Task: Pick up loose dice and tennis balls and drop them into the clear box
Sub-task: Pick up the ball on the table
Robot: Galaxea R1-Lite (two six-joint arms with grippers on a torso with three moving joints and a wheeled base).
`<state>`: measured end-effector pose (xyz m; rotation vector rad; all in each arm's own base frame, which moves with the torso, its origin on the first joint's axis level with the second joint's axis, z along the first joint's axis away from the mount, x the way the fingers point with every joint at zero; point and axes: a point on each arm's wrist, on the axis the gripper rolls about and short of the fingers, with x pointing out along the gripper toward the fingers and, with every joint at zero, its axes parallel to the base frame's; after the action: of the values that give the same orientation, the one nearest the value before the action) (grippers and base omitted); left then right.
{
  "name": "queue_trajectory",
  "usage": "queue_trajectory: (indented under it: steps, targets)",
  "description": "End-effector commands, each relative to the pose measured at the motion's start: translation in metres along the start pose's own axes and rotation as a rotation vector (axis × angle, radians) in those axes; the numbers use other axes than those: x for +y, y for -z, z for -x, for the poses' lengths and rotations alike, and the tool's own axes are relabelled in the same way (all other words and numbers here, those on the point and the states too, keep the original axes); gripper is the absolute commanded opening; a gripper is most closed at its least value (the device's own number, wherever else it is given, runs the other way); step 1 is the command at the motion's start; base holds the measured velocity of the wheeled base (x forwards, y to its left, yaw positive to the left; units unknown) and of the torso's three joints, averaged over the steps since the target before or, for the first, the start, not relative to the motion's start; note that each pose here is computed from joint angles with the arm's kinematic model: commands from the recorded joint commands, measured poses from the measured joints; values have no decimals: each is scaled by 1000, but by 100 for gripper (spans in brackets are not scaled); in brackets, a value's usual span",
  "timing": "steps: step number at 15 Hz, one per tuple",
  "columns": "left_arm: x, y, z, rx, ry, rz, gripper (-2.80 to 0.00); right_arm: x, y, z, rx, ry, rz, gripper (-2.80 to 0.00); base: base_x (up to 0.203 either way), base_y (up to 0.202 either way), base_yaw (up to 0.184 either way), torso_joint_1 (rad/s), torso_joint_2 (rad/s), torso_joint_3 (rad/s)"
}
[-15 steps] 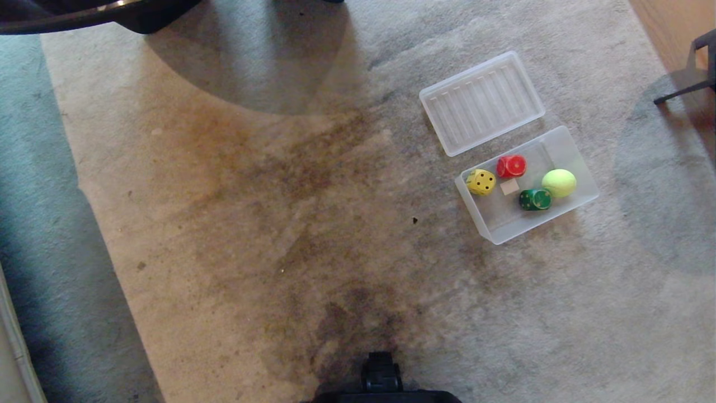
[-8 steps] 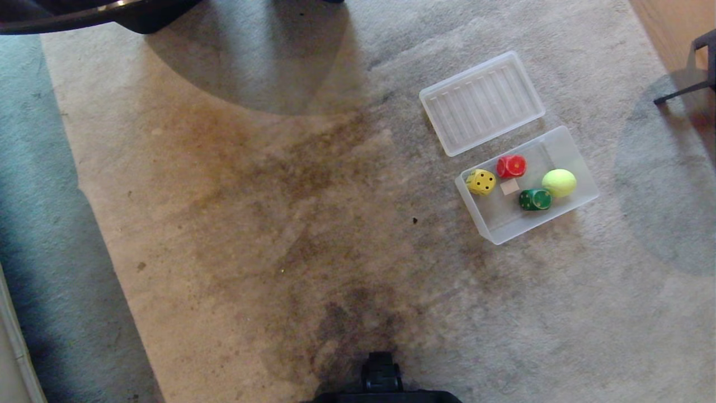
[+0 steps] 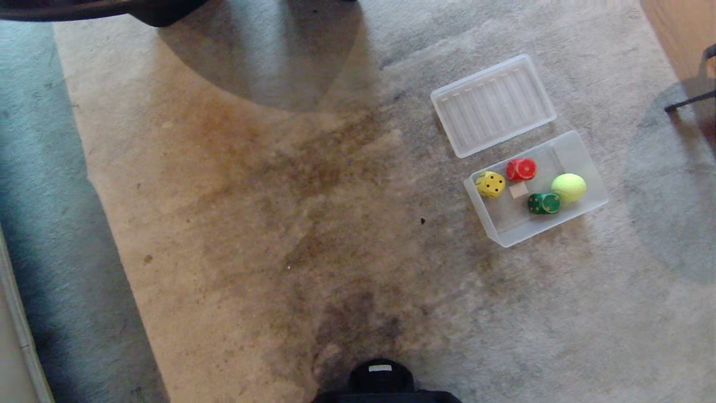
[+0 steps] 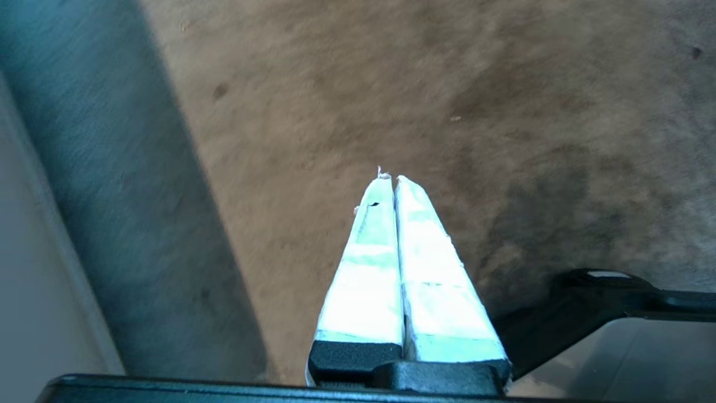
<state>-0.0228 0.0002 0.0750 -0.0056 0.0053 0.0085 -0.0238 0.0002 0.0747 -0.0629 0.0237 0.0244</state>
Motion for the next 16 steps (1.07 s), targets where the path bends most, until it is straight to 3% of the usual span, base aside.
queue_trajectory:
  steps: [1,9,16]
  targets:
    - [0,0,0,1,-1,0,-280,0,0,0,2,1,1,-280,-7,-8,136,-1,2,2]
    - [0,0,0,1,-1,0,-280,0,0,0,0,-1,0,-280,1,-7,160,1,2,4]
    - [0,0,0,1,-1,0,-280,0,0,0,2,-1,0,-280,0,0,13,0,1,0]
